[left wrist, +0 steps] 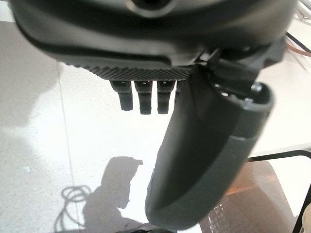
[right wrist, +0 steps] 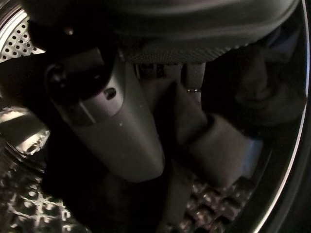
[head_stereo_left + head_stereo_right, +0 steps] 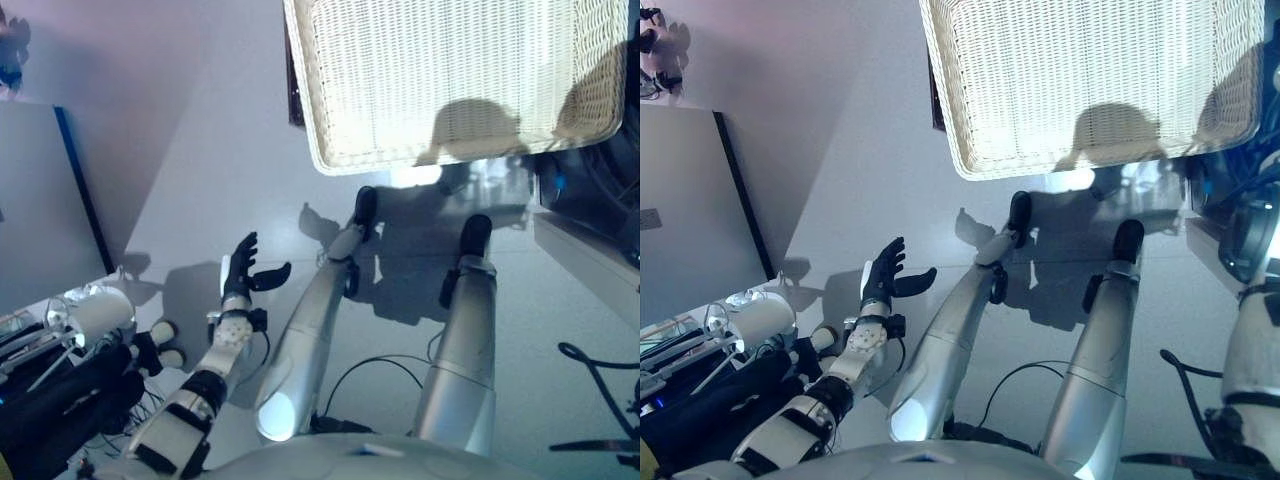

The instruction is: Pick up the clothes and place them into the washing machine

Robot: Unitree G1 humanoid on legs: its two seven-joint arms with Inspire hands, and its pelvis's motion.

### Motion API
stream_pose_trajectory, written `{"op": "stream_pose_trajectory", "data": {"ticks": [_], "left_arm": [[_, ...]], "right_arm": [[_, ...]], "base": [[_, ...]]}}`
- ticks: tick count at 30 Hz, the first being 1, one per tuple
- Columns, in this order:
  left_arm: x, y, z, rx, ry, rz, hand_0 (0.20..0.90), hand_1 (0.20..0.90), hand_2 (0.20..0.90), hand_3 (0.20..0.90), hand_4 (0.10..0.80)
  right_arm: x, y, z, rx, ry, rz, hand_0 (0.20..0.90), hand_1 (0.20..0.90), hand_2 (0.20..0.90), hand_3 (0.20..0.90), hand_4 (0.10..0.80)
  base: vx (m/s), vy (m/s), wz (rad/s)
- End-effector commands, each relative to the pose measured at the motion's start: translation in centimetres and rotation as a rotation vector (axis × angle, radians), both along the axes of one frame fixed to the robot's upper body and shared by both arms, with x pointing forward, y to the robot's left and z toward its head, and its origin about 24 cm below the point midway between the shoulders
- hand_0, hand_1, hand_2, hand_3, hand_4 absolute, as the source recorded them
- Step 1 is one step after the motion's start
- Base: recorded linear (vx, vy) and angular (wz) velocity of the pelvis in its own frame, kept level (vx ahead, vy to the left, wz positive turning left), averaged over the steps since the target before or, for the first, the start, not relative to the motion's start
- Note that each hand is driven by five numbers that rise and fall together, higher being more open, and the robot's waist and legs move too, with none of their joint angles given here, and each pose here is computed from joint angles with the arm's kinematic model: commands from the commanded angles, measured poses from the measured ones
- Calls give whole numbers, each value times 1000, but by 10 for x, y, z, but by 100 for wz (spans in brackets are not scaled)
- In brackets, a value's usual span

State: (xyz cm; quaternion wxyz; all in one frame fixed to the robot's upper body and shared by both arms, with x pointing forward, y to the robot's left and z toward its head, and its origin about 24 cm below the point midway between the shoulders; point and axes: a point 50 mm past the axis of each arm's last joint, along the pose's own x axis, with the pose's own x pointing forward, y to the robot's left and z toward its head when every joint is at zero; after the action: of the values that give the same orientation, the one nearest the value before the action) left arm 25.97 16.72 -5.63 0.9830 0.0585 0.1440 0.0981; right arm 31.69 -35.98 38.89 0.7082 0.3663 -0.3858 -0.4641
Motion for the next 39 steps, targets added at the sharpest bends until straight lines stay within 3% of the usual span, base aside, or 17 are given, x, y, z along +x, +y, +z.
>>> {"op": "stream_pose_trajectory", "data": {"ticks": [1, 16, 21, 25, 33, 39], "left_arm": [[-28, 29, -23, 75, 93, 130, 900, 900, 900, 900, 800], [-30, 35, -26, 100, 108, 188, 900, 900, 900, 900, 800], [-30, 38, -28, 93, 129, 215, 900, 900, 900, 900, 800], [-32, 37, -32, 51, 162, 219, 900, 900, 900, 900, 800], [-34, 43, -36, 35, 202, 186, 900, 900, 900, 900, 800], [-36, 43, -38, 32, 216, 163, 900, 900, 900, 900, 800]], "right_arm": [[-33, -4, 39, -374, 118, -309, 900, 900, 900, 900, 800], [0, 9, 8, -455, 484, -404, 900, 900, 900, 900, 800], [18, 25, -6, -423, 411, -238, 900, 900, 900, 900, 800], [36, 44, -34, -181, 11, 164, 900, 900, 900, 900, 800], [63, 70, -80, -69, -62, 414, 900, 900, 900, 900, 800], [72, 83, -124, -37, 6, 484, 900, 900, 900, 900, 800]], "base": [[14, 31, -1], [1, 6, -3], [-6, -3, -4], [4, -8, -9], [2, -18, -5], [2, -3, 2]]}}
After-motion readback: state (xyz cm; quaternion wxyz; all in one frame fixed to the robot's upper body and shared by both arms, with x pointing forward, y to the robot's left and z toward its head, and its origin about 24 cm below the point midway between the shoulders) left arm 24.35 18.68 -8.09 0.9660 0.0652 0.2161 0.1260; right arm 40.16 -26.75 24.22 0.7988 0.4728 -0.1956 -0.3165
